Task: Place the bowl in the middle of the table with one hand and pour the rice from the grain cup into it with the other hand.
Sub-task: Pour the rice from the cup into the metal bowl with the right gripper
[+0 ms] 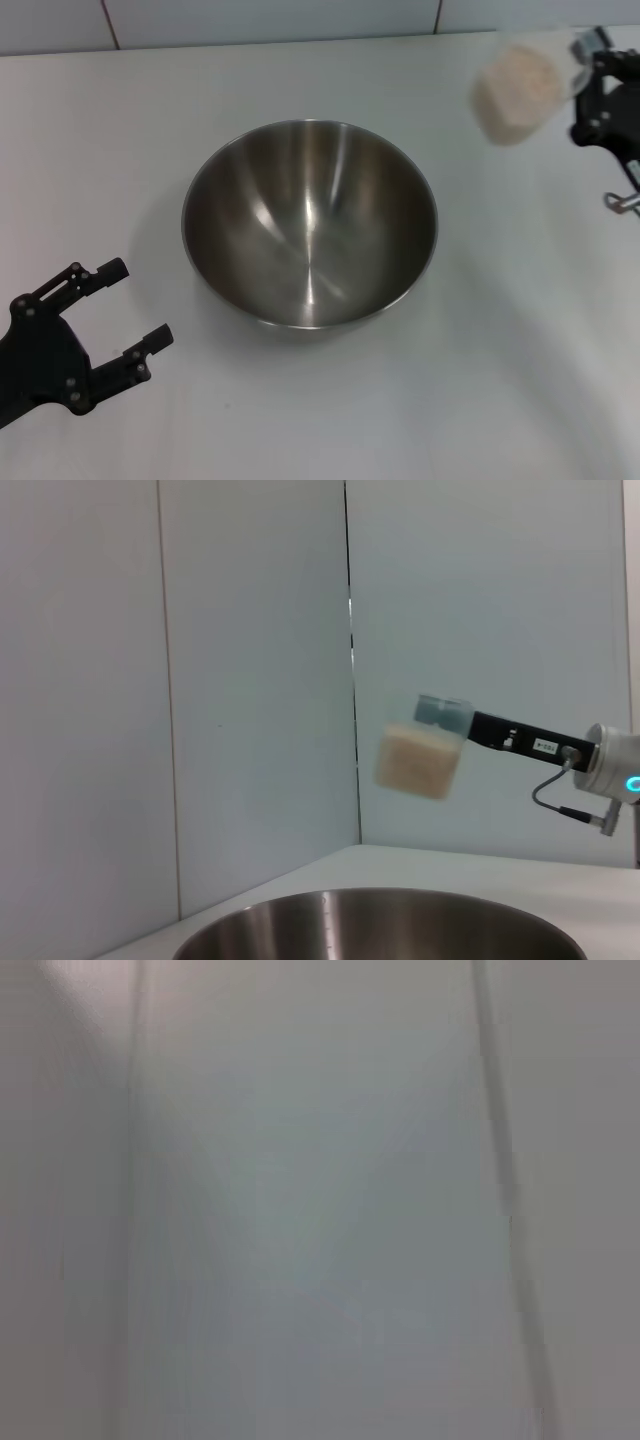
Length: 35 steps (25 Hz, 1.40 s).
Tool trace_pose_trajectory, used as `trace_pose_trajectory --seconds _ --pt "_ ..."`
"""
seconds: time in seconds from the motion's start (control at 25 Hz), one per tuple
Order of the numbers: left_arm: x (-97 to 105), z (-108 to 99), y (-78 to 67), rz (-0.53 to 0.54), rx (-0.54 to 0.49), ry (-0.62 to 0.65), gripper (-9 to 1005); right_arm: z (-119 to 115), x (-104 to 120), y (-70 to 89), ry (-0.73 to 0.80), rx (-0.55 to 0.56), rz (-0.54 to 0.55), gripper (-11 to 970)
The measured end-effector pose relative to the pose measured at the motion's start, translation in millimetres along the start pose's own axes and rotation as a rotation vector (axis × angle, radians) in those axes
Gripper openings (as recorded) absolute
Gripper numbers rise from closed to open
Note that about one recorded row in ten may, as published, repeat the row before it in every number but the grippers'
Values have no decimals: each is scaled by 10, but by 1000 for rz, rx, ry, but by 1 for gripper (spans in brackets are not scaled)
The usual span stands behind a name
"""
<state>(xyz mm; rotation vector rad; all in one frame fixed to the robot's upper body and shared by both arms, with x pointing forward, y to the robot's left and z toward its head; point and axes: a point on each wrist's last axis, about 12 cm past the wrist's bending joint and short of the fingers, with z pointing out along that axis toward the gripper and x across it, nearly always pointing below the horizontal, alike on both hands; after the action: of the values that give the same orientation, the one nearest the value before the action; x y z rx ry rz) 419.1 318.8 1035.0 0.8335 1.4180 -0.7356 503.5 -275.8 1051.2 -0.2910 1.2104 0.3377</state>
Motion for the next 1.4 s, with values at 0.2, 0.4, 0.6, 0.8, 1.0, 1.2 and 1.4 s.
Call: trace_pose_trajectory --seconds 0.2,0.4,0.6,0.8,1.0,1.2,1.4 --pt "4 1 -14 -9 0 -6 805 320 30 235 35 -220 64 19" --pt "4 -3 -16 -10 0 -7 805 464 62 357 77 -325 83 19" --pt "4 -4 -19 -11 0 -8 805 555 75 466 104 -414 100 19" --pt "4 -2 -23 -12 1 -10 805 538 84 465 111 -415 100 20" --pt "5 0 -24 -12 1 -10 805 526 81 428 113 -430 55 20" --pt "8 -2 -20 -12 -4 -7 805 523 59 351 81 -482 -162 20" --pt "10 -3 -19 -9 -6 -6 805 552 23 296 16 -500 -392 20"
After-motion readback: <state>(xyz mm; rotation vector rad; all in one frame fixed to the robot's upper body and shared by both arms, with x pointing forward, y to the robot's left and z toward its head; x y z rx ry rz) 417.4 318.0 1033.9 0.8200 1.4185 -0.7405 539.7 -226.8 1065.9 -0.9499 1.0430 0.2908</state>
